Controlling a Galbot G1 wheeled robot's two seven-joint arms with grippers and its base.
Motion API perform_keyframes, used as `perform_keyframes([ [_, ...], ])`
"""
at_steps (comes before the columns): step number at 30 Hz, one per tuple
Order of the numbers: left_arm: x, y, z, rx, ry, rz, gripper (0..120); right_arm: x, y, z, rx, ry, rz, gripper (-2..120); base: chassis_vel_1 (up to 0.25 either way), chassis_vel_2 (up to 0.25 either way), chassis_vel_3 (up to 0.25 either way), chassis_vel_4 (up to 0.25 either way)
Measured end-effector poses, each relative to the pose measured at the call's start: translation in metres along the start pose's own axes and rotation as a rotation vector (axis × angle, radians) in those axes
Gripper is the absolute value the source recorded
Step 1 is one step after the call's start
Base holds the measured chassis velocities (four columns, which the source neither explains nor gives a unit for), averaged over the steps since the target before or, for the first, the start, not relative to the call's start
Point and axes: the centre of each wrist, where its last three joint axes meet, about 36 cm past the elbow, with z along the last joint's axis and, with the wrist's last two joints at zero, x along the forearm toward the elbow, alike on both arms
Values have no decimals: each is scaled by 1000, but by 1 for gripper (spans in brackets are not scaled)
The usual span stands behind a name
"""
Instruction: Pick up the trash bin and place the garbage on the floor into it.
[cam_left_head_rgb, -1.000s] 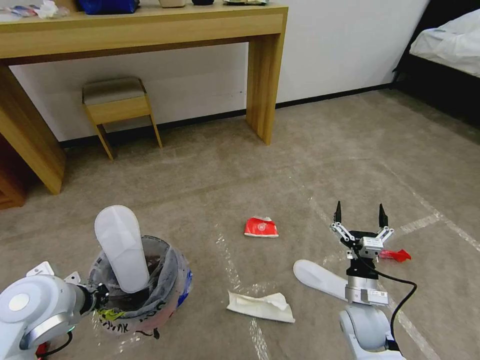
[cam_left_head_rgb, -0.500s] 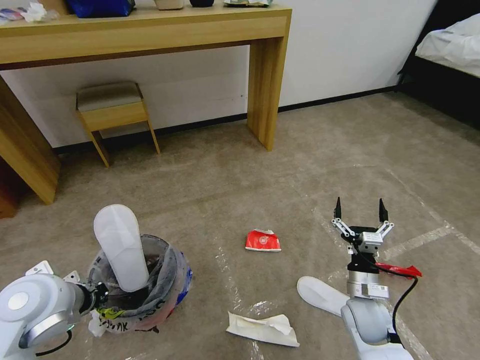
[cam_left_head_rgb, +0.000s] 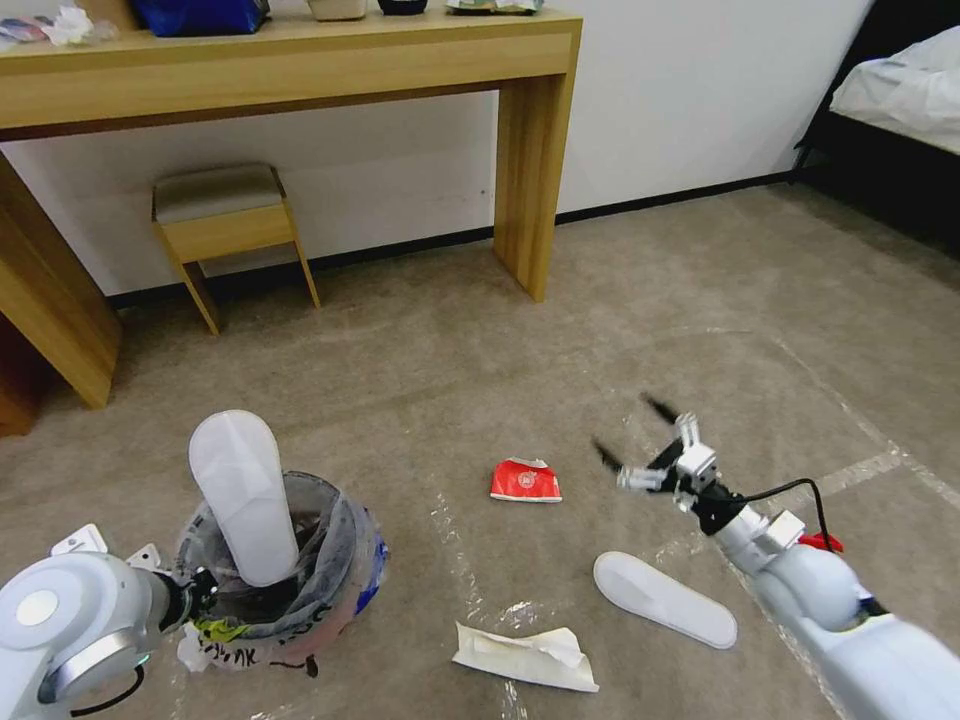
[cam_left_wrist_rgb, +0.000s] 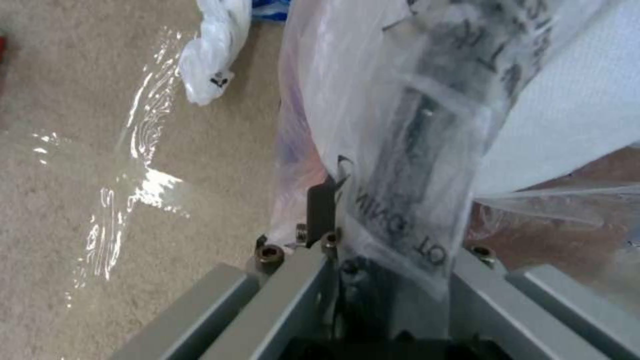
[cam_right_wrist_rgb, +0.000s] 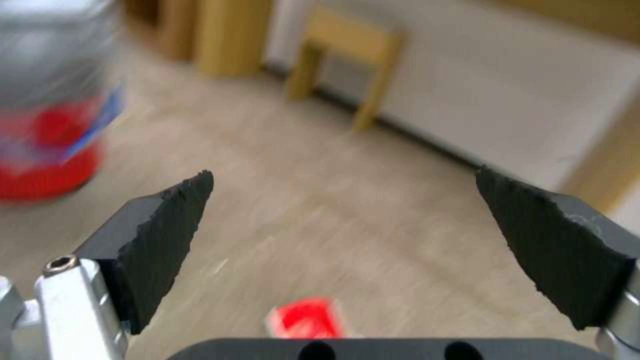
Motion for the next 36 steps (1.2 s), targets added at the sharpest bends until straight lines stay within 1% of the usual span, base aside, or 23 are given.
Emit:
perform_keyframes([
  [1,0,0,0,0,0,0,0,0,0,0,0,0,0,100,0,0,0,0],
  [3,-1,0,0,1,-2,-1,0,0,-13,5,25,42,-106,100,0,0,0,0],
  [4,-1,0,0,1,-2,-1,0,0,-13,5,25,42,-106,100,0,0,0,0],
  [6,-1,0,1,3,-3,-2,0,-1,-27,9,47,88,-223,100,0,0,0,0],
  [7,-1,0,1,3,-3,-2,0,-1,-27,9,47,88,-223,100,0,0,0,0],
  [8,-2,0,2,3,-3,-2,0,-4,-35,11,59,113,-295,100,0,0,0,0],
  [9,-2,0,2,3,-3,-2,0,-4,-35,11,59,113,-295,100,0,0,0,0],
  [11,-2,-1,3,2,-4,-1,0,-13,-42,17,60,141,-419,100,0,0,0,0],
  [12,-2,-1,3,2,-4,-1,0,-13,-42,17,60,141,-419,100,0,0,0,0],
  [14,-2,-1,4,3,-5,-2,0,-30,-46,26,68,156,-481,100,0,0,0,0],
  [15,-2,-1,4,3,-5,-2,0,-30,-46,26,68,156,-481,100,0,0,0,0],
  [16,-2,-1,4,4,-6,-4,0,-47,-46,35,69,160,-512,100,0,0,0,0],
  [17,-3,-1,5,5,-6,-5,0,-52,-46,38,66,162,-521,100,0,0,0,0],
  [20,-3,-1,5,6,-6,-7,0,-62,-44,44,63,166,-539,100,0,0,0,0],
  [21,-4,0,6,7,-5,-8,0,-74,-41,52,63,172,-563,100,0,0,0,0],
  [23,-5,0,8,9,-4,-14,0,-86,-38,67,68,185,-599,100,0,0,0,0],
  [26,-5,1,9,10,-2,-15,0,-88,-37,75,57,196,-616,100,0,0,0,0],
  [28,-6,2,11,14,-2,-20,0,-87,-30,90,26,218,-639,100,0,0,0,0],
  [32,-7,2,13,15,-1,-23,0,-86,-22,102,-4,230,-643,100,0,0,0,0],
  [34,-8,2,13,14,-1,-26,0,-81,-8,112,-51,233,-638,100,0,0,0,0],
  [35,-8,2,13,14,-1,-26,0,-81,-8,112,-51,233,-638,100,0,0,0,0],
  [36,-9,1,14,14,1,-27,0,-79,-1,116,-77,237,-635,100,0,0,0,0],
])
